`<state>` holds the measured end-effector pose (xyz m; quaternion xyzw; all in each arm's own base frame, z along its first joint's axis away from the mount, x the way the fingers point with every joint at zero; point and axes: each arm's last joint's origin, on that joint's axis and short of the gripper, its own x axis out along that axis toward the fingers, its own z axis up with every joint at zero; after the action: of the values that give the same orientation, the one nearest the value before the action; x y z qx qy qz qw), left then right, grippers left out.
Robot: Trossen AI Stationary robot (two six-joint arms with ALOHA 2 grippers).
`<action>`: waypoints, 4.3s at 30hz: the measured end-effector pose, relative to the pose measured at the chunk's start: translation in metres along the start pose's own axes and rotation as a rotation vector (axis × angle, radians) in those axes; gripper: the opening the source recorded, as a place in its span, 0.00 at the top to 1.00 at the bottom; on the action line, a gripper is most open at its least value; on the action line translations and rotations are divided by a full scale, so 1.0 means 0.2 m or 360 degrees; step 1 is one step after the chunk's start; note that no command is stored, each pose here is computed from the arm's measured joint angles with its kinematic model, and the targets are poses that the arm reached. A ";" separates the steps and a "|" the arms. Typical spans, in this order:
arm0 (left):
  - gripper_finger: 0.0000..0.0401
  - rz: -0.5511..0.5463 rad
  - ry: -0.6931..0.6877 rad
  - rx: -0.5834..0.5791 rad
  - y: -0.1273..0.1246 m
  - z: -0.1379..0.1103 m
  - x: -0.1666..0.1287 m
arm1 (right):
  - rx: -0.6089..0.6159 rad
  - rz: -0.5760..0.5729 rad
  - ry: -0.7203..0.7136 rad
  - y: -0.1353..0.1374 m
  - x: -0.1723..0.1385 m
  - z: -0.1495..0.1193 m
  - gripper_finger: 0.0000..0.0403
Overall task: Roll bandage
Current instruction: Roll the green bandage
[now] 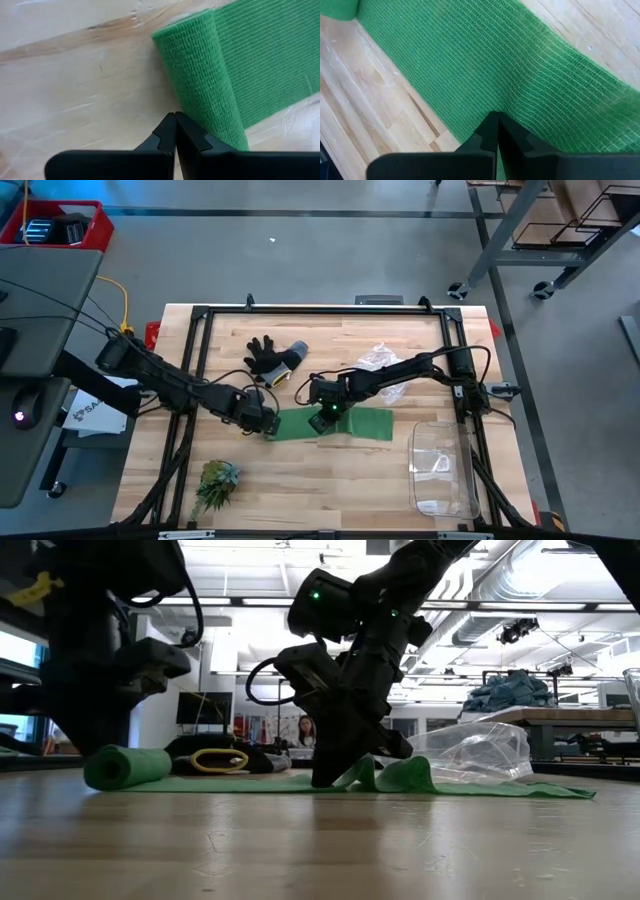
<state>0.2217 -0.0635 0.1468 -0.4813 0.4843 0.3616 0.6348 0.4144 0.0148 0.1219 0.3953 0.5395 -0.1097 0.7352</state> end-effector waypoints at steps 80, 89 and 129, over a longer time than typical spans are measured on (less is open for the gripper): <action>1.00 -0.0161 -0.0032 0.0041 -0.03 0.01 -0.04 | -0.0693 0.0168 -0.0389 0.24 0.10 0.12 1.00; 1.00 -0.0179 -0.0035 0.0037 -0.04 0.01 -0.04 | -0.0678 0.0085 -0.0356 0.21 0.14 0.10 1.00; 1.00 -0.0249 -0.0202 -0.0235 -0.01 -0.05 -0.12 | -0.0712 -0.0063 -0.0327 0.18 0.14 0.08 1.00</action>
<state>0.2148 -0.0740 0.1708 -0.5392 0.3763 0.3752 0.6533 0.4587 0.0351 0.1151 0.1990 0.4803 -0.0415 0.8532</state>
